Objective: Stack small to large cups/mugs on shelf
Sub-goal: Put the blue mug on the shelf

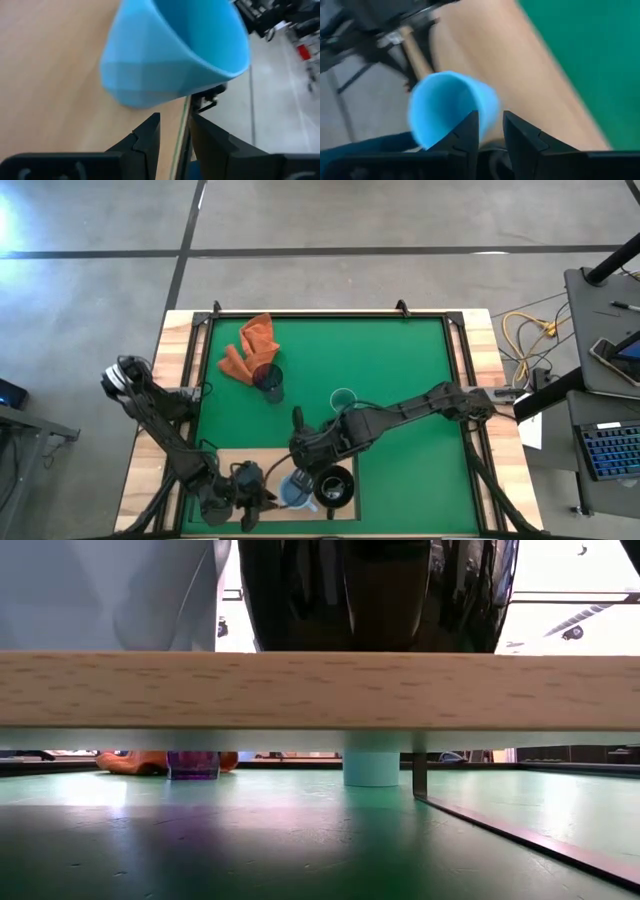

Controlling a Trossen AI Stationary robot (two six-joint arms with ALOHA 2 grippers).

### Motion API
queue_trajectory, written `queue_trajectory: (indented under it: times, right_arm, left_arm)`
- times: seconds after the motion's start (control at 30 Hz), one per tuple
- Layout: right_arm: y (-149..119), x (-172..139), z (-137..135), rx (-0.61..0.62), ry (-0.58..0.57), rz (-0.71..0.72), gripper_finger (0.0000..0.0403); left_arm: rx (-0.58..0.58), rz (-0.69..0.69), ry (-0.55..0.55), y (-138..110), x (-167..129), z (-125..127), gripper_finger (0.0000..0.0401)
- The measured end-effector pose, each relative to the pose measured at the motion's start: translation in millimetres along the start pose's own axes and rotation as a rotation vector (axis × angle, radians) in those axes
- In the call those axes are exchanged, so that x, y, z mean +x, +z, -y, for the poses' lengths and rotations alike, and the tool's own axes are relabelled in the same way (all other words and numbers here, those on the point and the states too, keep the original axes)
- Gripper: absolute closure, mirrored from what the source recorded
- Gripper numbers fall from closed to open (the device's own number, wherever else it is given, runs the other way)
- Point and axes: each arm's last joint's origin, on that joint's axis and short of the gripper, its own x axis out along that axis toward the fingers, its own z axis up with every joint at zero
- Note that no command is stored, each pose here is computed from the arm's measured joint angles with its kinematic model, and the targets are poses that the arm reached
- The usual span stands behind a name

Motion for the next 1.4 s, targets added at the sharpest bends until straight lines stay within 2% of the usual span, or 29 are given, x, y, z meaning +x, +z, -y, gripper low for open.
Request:
queue_trajectory:
  times: [0.1, 0.37, 0.93, 1.07, 1.4]
  right_arm:
    - [0.2, -0.4, 8.2, 0.011, -0.050, -0.040, 0.0334]
    - [-0.2, 20.4, 10.6, 0.019, -0.051, -0.087, 0.0391]
    - [-1.4, 34.3, 9.8, 0.018, -0.008, -0.122, 0.0394]
    - [-1.4, 41.9, 7.8, 0.009, 0.055, -0.137, 0.0394]
    - [-4.2, 47.2, 7.7, -0.010, 0.111, -0.199, 0.0394]
  left_arm:
    - [-0.004, 0.008, -0.005, -1.3, 3.0, 1.5, 0.0308]
    - [0.008, 0.013, -0.022, -2.0, 6.1, 10.5, 0.0308]
    - [0.030, 0.064, 0.036, 0.5, 11.0, -1.4, 0.0308]
    - [0.040, 0.065, 0.038, 0.9, 11.3, -1.8, 0.0308]
    - [0.047, 0.062, 0.050, 0.2, 12.1, -6.2, 0.0308]
